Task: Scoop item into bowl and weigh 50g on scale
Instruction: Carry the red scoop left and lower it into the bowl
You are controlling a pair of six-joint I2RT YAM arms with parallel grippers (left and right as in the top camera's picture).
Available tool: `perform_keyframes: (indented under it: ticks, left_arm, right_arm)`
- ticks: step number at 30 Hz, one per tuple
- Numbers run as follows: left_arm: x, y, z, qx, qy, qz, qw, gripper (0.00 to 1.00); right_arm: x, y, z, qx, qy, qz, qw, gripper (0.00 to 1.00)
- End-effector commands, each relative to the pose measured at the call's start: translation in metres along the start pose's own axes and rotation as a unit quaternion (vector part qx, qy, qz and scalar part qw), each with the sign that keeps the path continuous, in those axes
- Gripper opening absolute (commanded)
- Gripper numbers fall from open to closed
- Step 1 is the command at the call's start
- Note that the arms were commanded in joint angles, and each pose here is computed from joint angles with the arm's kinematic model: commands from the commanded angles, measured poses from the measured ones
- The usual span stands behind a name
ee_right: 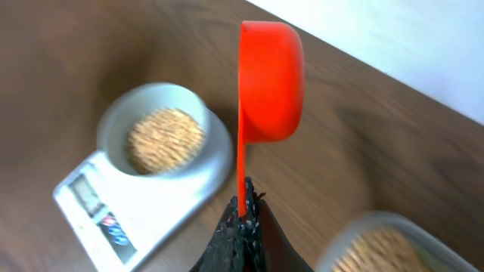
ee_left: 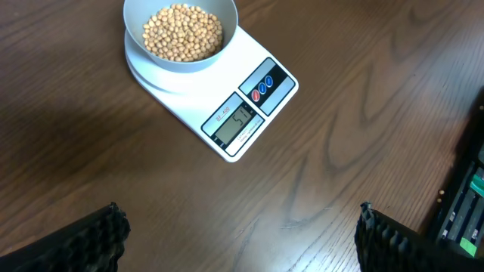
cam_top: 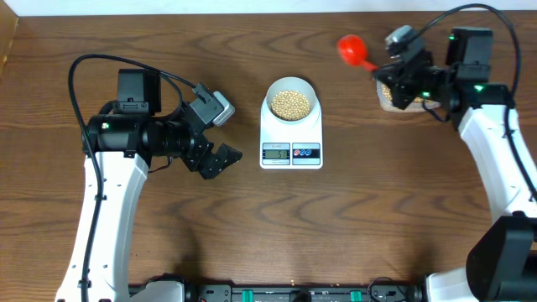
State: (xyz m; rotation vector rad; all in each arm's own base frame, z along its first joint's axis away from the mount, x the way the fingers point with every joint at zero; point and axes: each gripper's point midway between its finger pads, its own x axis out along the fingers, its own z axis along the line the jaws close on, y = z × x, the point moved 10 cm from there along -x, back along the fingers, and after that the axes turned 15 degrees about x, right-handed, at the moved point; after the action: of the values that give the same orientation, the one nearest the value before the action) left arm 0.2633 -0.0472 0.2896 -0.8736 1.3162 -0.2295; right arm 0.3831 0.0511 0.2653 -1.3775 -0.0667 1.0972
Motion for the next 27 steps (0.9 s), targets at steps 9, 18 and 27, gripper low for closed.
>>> perform_keyframes:
  ticks: [9,18,27]
  left_arm:
    - [-0.004,-0.003,-0.002,0.012,-0.002,-0.008,1.0,0.98]
    - [-0.004,-0.003,-0.002,0.012,-0.002,-0.008,1.0,0.98]
    - [-0.004,-0.003,-0.002,0.012,-0.002,-0.008,1.0,0.98]
  right_arm:
    - [0.074,0.013,0.042,-0.076,-0.026,0.057,0.995,0.01]
    - [0.107,0.03,0.062,-0.133,0.012,0.111,0.985,0.01]
    - [0.119,0.044,0.065,-0.152,0.034,0.154,0.976,0.01]
